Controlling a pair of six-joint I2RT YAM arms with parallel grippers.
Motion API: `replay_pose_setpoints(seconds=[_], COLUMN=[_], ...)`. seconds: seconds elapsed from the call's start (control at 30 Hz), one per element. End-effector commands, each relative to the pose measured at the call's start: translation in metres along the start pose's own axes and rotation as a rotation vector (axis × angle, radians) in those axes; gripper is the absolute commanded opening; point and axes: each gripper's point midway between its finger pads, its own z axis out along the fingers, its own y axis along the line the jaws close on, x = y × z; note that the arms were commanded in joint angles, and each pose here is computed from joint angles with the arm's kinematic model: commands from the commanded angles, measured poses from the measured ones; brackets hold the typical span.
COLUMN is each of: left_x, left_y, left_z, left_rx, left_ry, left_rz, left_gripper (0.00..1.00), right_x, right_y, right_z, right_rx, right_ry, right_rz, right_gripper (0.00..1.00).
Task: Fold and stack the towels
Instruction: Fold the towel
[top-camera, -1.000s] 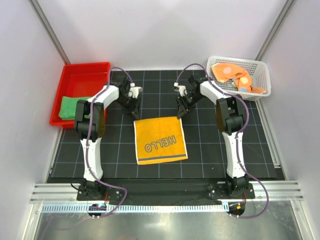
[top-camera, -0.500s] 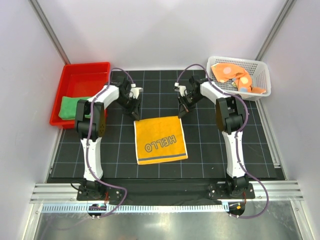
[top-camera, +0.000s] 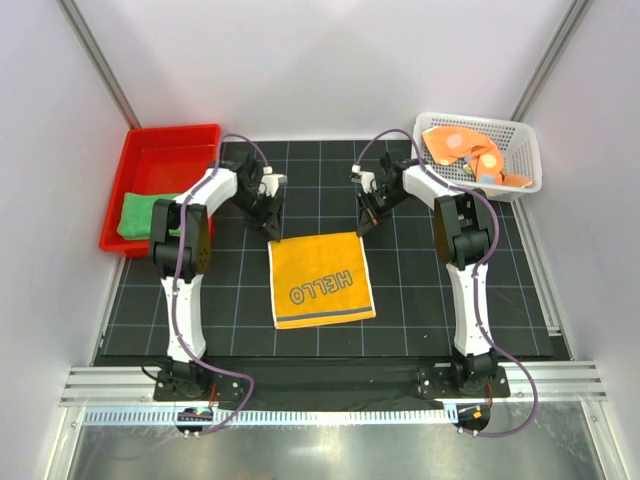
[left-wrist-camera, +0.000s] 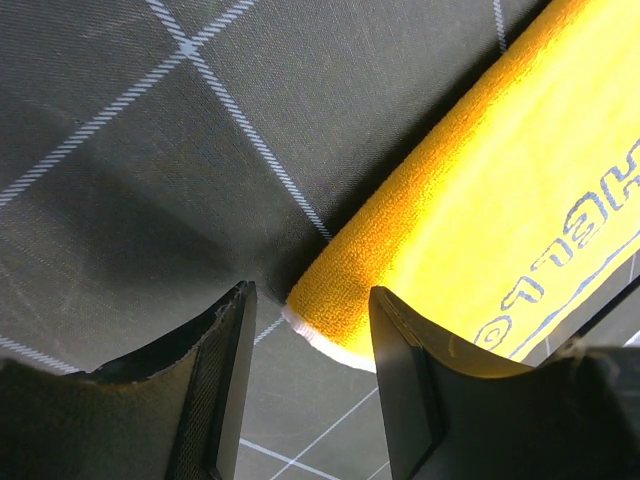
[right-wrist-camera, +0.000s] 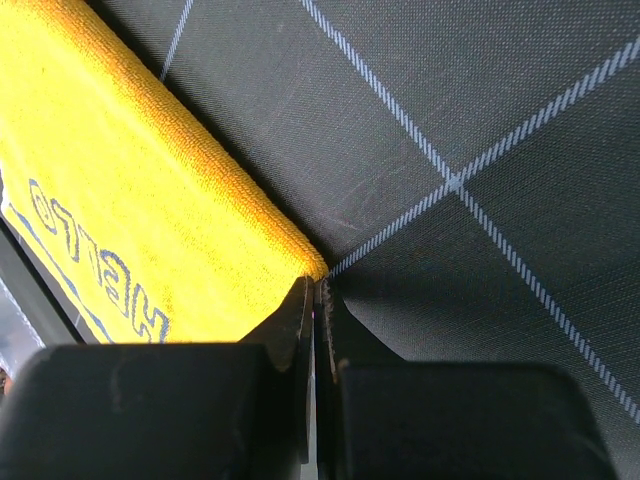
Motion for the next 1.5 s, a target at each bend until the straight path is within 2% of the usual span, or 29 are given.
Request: replay_pose_setpoints(seconds=[0.0,0.17,0.23,0.33,0.37,0.4,0.6,0.87,1.27,1.47], left_x=[0.006,0.01,0.009,0.005,0.0,-0.003,-0.031,-0.047,-0.01,0.024], left_y=[-0.006,-0.002,0.0,0.003,0.004,0.007,0.006,-0.014,-0.038,-0.049], left_z=[-0.006,0.002,0.003,0.003,0.001,-0.001,-0.022,-0.058,-0.065,-0.045], left_rx=[0.029,0.026,0.029,0.013,0.002,-0.01,-0.075,-0.149,-0.218,-0.26], left_ry=[0.002,0.017,0.014,0.012,0.002,-0.001,-0.069,-0.202,-0.25,-0.208], left_rz=[0.015,0.002,0.002,0.001,0.009,0.009,0.034,0.086,0.067,0.045], left_gripper=[0.52,0.44,0.37,0.17,0.05,0.0,0.0,0.0,0.0,0.0], right_x=[-0.012,-0.016,-0.017,-0.018,-0.019,-0.02,-0.03,-0.052,-0.012,0.017], right_y=[-0.006,-0.005,-0.006,-0.007,-0.009,-0.01,-0.02,0.001,0.037,0.062], right_z=[-0.014,-0.017,-0.018,-0.019,-0.02,-0.022,-0.036,-0.077,-0.099,-0.1], right_rx=[0.068,0.075,0.079,0.087,0.096,0.11,0.204,0.304,0.449,0.511], right_ry=[-0.042,-0.054,-0.062,-0.067,-0.07,-0.084,-0.154,-0.353,-0.457,-0.491], right_rz=[-0.042,-0.043,-0.048,-0.051,-0.049,-0.056,-0.079,-0.117,-0.045,0.002], right_gripper=[0.01,0.01,0.01,0.01,0.01,0.01,0.01,0.01,0.01,0.01])
